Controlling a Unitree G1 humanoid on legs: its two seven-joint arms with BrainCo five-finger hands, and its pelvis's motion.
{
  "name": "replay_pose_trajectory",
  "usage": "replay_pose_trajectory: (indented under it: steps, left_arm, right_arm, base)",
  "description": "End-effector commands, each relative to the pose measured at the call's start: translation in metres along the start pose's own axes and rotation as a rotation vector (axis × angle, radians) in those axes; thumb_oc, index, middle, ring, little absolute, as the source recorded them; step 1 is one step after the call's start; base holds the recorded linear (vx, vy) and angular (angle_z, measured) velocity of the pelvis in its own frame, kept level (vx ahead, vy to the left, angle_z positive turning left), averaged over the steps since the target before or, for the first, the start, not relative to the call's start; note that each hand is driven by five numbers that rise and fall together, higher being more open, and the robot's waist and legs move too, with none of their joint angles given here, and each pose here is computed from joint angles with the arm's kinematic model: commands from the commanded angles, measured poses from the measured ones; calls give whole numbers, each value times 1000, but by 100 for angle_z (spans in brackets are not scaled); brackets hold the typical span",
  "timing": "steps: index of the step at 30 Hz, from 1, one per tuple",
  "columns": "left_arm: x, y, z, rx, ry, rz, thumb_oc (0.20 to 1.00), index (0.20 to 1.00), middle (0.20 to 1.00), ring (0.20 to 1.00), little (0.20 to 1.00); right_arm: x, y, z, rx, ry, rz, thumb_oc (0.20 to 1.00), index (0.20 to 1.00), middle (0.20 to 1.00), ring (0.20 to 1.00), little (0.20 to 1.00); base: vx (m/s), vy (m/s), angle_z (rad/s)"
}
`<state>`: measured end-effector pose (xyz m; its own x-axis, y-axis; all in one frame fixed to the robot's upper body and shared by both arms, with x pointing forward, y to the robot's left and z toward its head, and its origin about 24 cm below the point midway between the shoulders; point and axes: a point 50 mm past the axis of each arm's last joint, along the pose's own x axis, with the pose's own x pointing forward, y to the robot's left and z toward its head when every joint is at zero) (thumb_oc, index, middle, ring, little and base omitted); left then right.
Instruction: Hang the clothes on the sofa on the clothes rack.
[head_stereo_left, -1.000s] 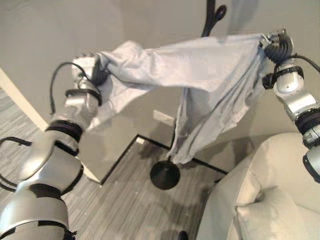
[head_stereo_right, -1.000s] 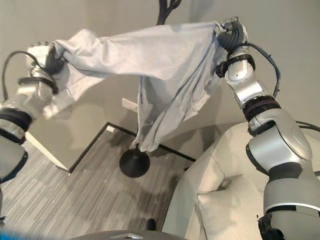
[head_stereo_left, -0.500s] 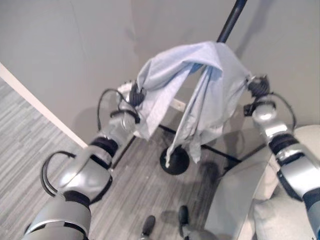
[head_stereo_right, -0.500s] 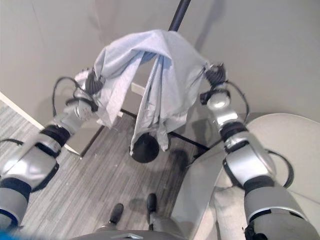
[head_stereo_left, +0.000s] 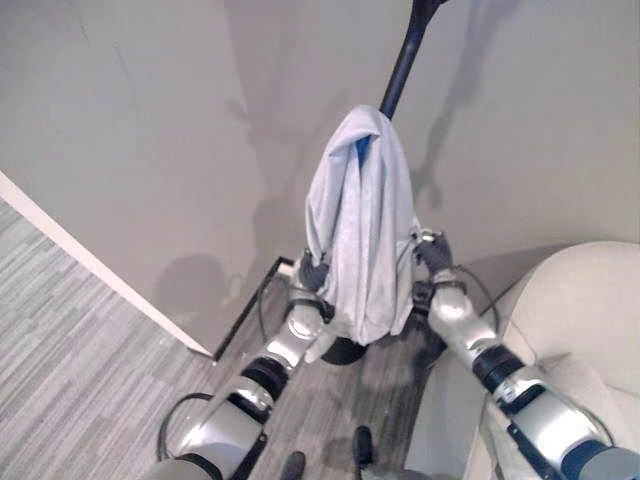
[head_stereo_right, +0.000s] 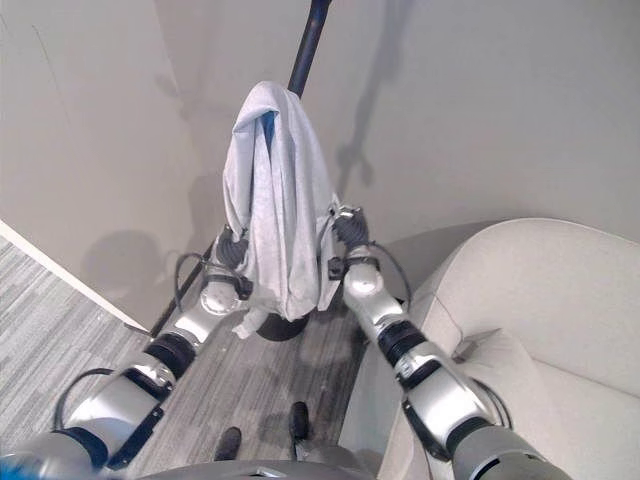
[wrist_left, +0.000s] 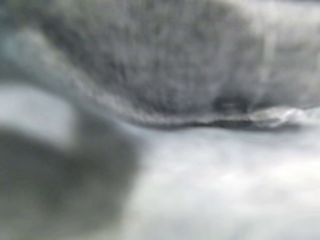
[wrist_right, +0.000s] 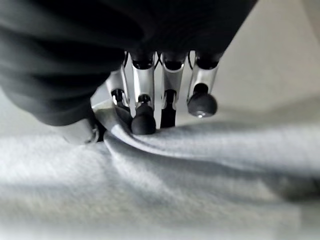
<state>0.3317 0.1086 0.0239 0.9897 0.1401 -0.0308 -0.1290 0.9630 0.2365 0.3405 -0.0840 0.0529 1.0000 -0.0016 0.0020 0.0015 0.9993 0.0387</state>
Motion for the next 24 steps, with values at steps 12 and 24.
replay_pose_trajectory:
  steps: [12,24]
  left_arm:
    - [-39,3,-76,-449,409,2,1000,1000,1000,1000,1000]
    - [-97,97,-148,-584,568,429,1000,1000,1000,1000,1000]
  right_arm:
    - [-30,-31,-64,212,271,-135,1000,1000,1000,1000,1000]
    - [-55,-108,-49,465,63,-407,1000,1000,1000,1000,1000]
  base:
    - [18,1,-1]
    - [9,0,-4]
